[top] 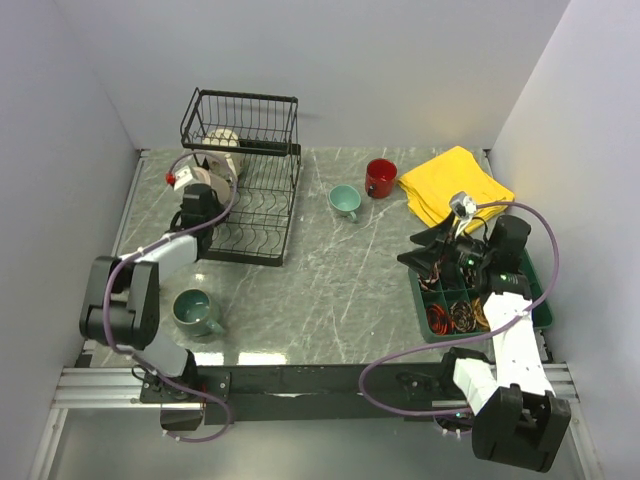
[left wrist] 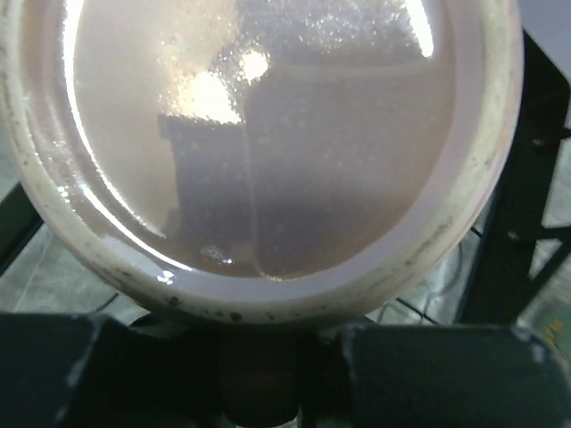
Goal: Load the cups into the dish rack
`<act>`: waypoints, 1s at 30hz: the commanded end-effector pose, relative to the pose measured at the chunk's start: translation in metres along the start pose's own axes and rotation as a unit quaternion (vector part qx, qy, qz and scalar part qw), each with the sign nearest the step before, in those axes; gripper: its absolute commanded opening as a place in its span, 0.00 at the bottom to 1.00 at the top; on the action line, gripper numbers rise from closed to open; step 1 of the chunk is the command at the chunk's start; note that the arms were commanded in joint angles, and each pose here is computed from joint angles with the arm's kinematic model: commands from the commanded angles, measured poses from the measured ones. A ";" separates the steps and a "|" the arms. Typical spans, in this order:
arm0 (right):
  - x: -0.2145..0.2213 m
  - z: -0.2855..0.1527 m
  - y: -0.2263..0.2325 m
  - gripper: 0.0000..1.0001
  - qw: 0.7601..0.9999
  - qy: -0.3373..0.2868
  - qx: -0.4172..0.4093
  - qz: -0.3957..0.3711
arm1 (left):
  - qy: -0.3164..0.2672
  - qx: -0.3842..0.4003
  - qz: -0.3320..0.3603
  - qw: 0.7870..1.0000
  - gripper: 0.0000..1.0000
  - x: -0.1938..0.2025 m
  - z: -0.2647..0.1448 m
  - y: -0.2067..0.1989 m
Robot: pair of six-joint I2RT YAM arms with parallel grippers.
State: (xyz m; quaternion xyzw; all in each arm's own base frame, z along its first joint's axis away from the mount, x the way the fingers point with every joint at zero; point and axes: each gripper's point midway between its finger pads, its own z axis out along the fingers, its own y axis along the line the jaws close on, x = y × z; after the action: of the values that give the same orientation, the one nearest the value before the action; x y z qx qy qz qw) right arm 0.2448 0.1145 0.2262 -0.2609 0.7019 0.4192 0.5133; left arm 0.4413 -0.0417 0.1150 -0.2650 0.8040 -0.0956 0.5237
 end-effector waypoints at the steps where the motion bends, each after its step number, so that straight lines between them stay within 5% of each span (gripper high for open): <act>1: -0.009 -0.004 0.004 0.86 1.000 -0.013 -0.004 -0.024 | -0.098 0.007 -0.008 0.995 0.01 -0.067 0.013 -0.027; 22: -0.014 -0.011 0.002 0.87 0.999 -0.022 0.002 -0.027 | -0.047 -0.059 -0.004 0.997 0.02 -0.042 0.060 -0.014; 28: -0.014 -0.011 0.001 0.87 1.000 -0.022 0.001 -0.022 | -0.035 -0.069 -0.001 0.997 0.15 -0.037 0.067 -0.012; 30: -0.013 -0.011 0.001 0.87 1.000 -0.022 0.001 -0.021 | -0.032 -0.071 0.000 0.997 0.30 -0.037 0.068 -0.012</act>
State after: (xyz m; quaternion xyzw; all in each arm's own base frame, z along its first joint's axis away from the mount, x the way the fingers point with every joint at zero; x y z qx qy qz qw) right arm 0.2437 0.1050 0.2335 -0.2514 0.6975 0.4171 0.5256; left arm 0.4885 -0.0352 0.0763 -0.2802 0.8354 -0.0272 0.4722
